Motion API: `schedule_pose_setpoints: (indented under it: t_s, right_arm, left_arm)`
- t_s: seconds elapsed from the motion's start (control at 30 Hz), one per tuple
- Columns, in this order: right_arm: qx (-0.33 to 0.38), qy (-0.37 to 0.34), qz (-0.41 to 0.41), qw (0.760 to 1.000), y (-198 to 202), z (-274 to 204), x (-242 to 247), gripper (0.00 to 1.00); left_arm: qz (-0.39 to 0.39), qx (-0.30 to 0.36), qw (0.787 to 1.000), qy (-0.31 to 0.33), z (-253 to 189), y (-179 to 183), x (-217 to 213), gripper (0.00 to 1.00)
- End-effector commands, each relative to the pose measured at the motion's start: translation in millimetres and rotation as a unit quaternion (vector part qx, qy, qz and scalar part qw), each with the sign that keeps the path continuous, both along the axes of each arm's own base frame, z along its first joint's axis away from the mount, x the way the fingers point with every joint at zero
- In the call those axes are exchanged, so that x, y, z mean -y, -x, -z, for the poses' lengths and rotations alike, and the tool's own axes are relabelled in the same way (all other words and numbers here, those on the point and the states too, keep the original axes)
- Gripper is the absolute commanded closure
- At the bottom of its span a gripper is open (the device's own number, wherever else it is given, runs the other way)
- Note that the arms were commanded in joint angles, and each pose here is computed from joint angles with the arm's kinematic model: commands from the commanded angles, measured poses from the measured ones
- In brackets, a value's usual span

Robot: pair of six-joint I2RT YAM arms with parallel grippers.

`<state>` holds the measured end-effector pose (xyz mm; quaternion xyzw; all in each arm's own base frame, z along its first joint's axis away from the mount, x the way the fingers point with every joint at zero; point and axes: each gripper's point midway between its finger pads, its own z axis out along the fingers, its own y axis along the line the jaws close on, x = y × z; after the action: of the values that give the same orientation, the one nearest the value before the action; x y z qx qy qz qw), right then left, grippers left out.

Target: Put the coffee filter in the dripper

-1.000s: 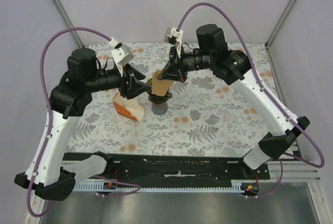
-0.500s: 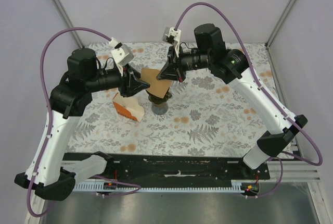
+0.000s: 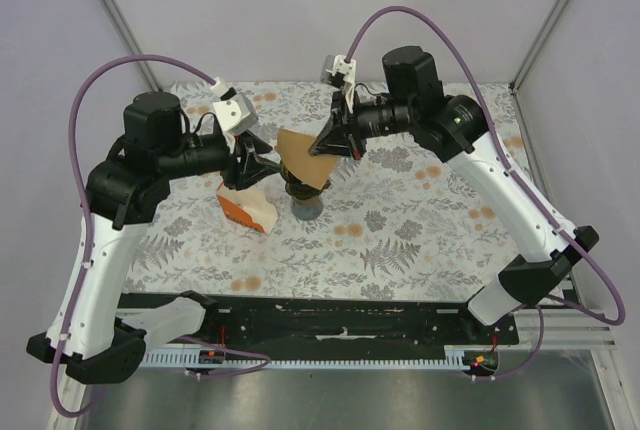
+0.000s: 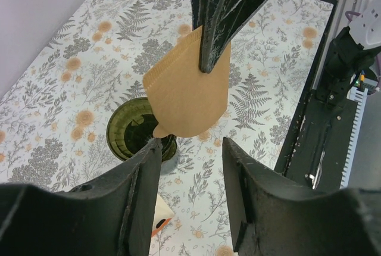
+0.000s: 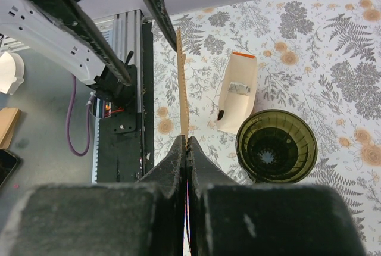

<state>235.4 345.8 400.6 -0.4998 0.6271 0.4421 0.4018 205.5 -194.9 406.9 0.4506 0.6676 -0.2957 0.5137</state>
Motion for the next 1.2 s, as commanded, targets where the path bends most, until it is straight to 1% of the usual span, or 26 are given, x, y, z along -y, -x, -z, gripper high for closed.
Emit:
schedule_pose_setpoints:
  t_s: [0.0,0.17,0.33,0.53,0.67,0.93,1.17]
  right_arm:
    - [0.031,-0.025,-0.028,0.999,19.1,-21.9,8.4,1.0]
    - [0.035,-0.028,-0.042,0.998,24.7,-21.3,9.8,1.0]
    - [0.04,-0.028,-0.046,0.998,27.7,-21.7,11.6,1.0]
    - [0.043,-0.031,-0.052,0.997,31.0,-22.9,12.6,1.0]
    - [0.044,-0.031,-0.056,0.997,33.7,-22.2,14.1,1.0]
    - [0.052,-0.036,-0.064,0.996,38.4,-25.1,16.2,1.0]
    - [0.048,-0.039,-0.07,0.996,38.7,-23.8,14.0,1.0]
  left_arm:
    - [0.023,0.024,0.999,-0.013,-1.5,2.6,0.1,0.49]
    - [0.009,0.037,0.999,-0.007,-7.7,-4.8,-1.8,0.55]
    - [0.031,0.041,0.999,0.005,-13.2,1.9,1.8,0.56]
    - [0.032,0.045,0.998,0.009,-12.8,0.1,2.4,0.58]
    - [0.031,0.049,0.998,0.007,-13.1,-1.4,2.6,0.62]
    - [0.038,0.042,0.998,0.01,-9.5,-1.8,4.9,0.63]
    - [0.053,0.02,0.998,0.034,-8.3,2.9,12.4,0.63]
